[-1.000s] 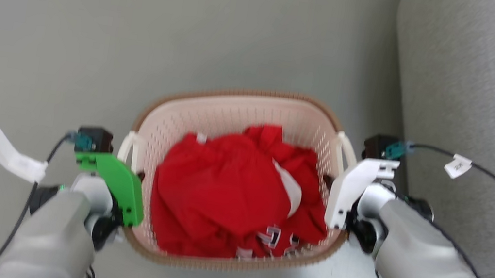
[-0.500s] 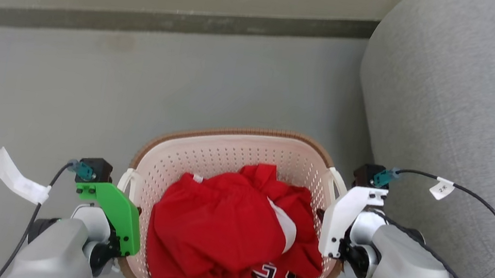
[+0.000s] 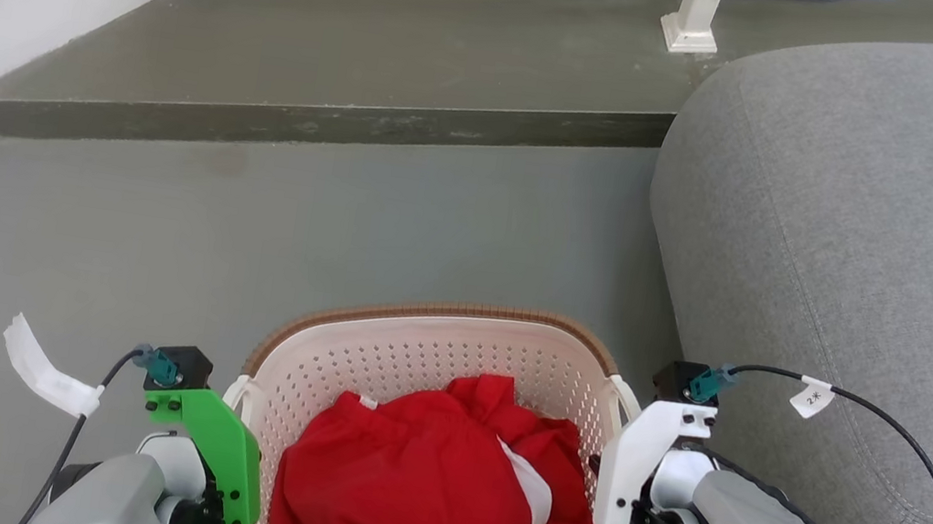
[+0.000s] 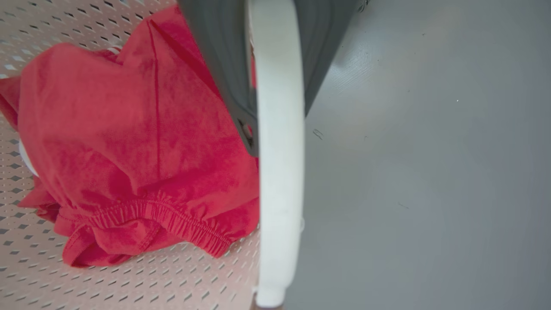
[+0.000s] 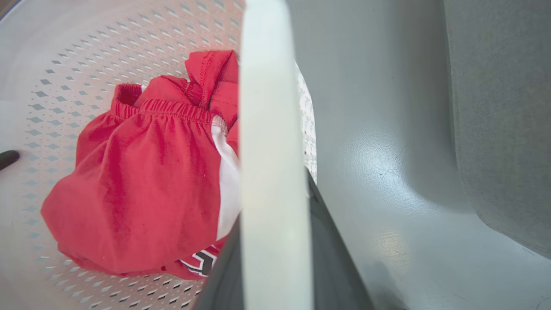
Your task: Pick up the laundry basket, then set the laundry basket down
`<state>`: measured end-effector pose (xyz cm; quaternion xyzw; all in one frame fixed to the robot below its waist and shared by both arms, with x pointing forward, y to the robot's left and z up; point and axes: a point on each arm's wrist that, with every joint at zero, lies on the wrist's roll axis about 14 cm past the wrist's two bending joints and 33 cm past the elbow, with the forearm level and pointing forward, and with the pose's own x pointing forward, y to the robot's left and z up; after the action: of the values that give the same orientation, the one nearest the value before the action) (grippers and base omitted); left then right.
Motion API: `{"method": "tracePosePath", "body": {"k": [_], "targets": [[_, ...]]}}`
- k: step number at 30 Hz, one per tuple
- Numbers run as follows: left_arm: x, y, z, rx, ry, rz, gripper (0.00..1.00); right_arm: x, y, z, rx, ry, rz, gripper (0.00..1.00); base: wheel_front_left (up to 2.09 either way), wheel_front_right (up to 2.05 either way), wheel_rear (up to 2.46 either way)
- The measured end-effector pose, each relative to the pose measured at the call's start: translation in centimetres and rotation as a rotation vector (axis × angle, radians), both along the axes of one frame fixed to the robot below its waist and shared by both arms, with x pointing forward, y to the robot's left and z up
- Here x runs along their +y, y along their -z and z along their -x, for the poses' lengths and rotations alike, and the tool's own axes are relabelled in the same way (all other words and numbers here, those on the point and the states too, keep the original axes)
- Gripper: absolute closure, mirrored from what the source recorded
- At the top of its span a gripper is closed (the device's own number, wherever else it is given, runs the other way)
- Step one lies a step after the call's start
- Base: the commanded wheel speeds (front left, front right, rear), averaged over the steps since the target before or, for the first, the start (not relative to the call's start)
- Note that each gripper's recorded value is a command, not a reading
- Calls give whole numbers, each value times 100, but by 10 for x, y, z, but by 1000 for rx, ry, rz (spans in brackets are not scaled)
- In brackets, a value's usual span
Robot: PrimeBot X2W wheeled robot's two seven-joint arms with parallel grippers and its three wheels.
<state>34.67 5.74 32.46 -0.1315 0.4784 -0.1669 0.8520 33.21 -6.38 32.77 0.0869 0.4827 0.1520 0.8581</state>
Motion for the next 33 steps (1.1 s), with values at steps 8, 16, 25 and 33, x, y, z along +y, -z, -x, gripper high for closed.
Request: {"method": "tracePosePath", "body": {"k": [8, 16, 25, 33], "targets": [[0, -1, 3, 6, 2, -3, 100, 0, -2, 2, 3, -1, 3, 100, 0, 0, 0], [0, -1, 4, 15, 0, 0, 100, 1, -2, 4, 11, -4, 7, 100, 0, 0, 0], [0, 1, 4, 22, -2, 1, 100, 2, 0, 5, 19, -8, 7, 100, 0, 0, 0], [0, 2, 5, 26, -4, 1, 100, 2, 2, 5, 24, -6, 9, 100, 0, 0, 0]]}}
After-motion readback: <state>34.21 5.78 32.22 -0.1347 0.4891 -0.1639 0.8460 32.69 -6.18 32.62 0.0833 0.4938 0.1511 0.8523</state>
